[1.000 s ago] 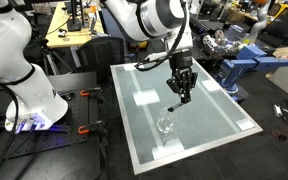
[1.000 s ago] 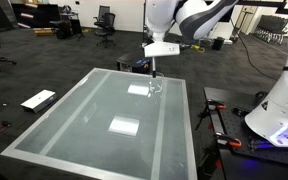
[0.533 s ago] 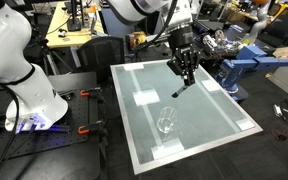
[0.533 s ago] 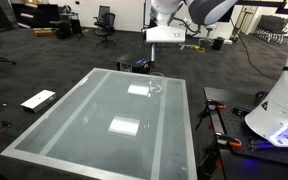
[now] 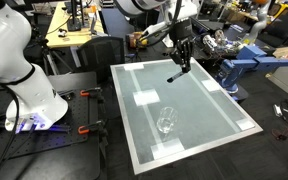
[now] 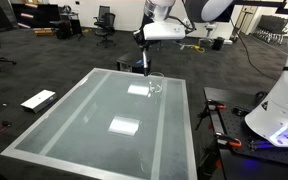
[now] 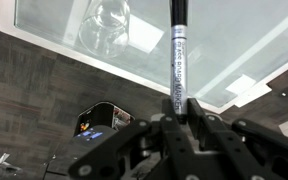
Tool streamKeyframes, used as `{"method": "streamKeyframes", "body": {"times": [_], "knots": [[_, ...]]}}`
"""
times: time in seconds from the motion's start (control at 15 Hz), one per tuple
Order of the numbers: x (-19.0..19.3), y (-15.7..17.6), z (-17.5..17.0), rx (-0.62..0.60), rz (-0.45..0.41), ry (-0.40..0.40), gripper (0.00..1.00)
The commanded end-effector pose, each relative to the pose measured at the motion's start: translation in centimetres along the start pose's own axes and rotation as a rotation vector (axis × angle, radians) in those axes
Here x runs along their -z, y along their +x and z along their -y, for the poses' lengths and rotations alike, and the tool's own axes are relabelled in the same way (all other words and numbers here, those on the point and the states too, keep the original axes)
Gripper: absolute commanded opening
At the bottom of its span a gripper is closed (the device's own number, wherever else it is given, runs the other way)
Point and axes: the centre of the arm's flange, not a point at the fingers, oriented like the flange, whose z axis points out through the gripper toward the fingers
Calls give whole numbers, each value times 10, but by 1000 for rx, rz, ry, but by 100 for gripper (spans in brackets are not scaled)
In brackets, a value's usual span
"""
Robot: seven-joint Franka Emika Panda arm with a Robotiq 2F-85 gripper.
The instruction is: Move the marker from the colourless cup then put it on the table
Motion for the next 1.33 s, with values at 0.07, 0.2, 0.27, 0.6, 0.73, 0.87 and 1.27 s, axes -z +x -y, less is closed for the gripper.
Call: {"method": "streamKeyframes", "body": {"times": [0.07, 0.2, 0.27, 0.6, 0.73, 0.87, 1.27], "knots": [[5, -6, 42, 156, 110, 30, 5], [4, -15, 61, 223, 164, 47, 5], [2, -18, 70, 253, 188, 52, 5], [-15, -35, 106, 382, 311, 29, 5], [-22, -44, 115, 445, 363, 12, 5], [-30, -53, 122, 511, 409, 2, 5], [-57, -77, 134, 695, 561, 17, 5]]}}
